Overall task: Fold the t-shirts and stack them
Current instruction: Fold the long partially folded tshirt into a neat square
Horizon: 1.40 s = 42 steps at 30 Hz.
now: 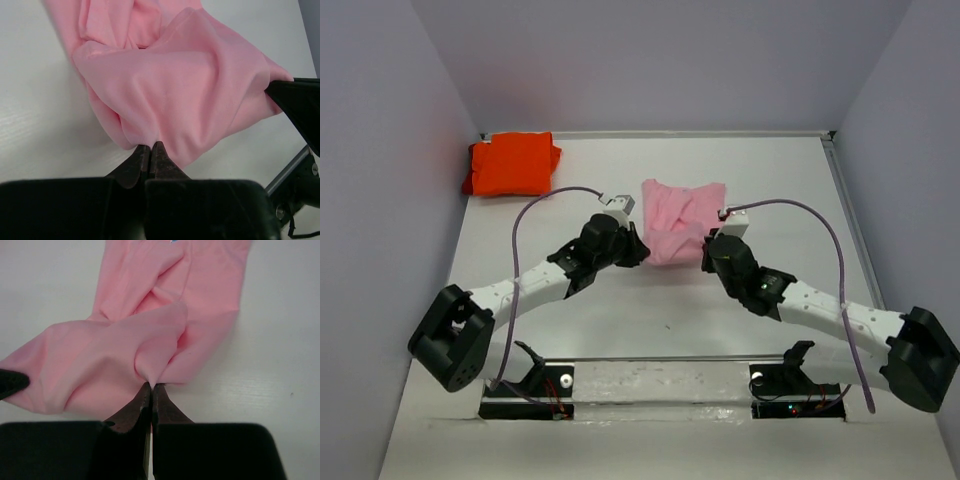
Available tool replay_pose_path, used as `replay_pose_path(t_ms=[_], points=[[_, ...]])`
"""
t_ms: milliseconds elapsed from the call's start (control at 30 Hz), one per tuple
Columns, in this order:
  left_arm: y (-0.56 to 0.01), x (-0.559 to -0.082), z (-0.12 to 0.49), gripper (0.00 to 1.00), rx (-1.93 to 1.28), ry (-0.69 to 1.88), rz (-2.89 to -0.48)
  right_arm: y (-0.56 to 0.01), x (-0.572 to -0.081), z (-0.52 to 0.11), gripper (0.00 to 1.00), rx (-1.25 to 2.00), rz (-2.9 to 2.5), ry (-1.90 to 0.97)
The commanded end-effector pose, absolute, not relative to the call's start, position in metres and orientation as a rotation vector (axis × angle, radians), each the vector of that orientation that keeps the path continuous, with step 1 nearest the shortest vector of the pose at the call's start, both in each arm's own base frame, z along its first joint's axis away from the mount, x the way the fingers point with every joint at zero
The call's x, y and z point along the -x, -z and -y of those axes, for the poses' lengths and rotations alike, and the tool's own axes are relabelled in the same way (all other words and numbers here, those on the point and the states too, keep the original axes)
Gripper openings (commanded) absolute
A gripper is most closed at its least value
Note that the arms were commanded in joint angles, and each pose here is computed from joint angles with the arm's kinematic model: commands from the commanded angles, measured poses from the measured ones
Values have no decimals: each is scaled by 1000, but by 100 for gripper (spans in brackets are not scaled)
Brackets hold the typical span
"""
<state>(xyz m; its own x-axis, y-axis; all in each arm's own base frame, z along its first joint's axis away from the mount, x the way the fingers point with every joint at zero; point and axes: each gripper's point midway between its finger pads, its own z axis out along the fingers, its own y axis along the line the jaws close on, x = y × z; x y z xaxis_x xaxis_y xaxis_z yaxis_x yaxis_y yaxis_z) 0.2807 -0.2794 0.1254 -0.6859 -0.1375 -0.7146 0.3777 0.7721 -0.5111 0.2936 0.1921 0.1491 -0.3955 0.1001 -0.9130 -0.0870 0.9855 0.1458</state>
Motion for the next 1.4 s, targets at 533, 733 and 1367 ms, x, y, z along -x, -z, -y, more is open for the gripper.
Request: replay_pose_path(t_ms=[533, 733, 1367], points=[[-188, -203, 284, 0, -73, 896, -2022, -160, -195, -164, 0, -217, -2027, -296], [-203, -226, 281, 0, -83, 757, -1987, -191, -216, -152, 0, -249, -1893, -146], [-213, -321, 255, 0, -30, 602, -1902, -200, -330, -210, 0, -48, -1770, -94]])
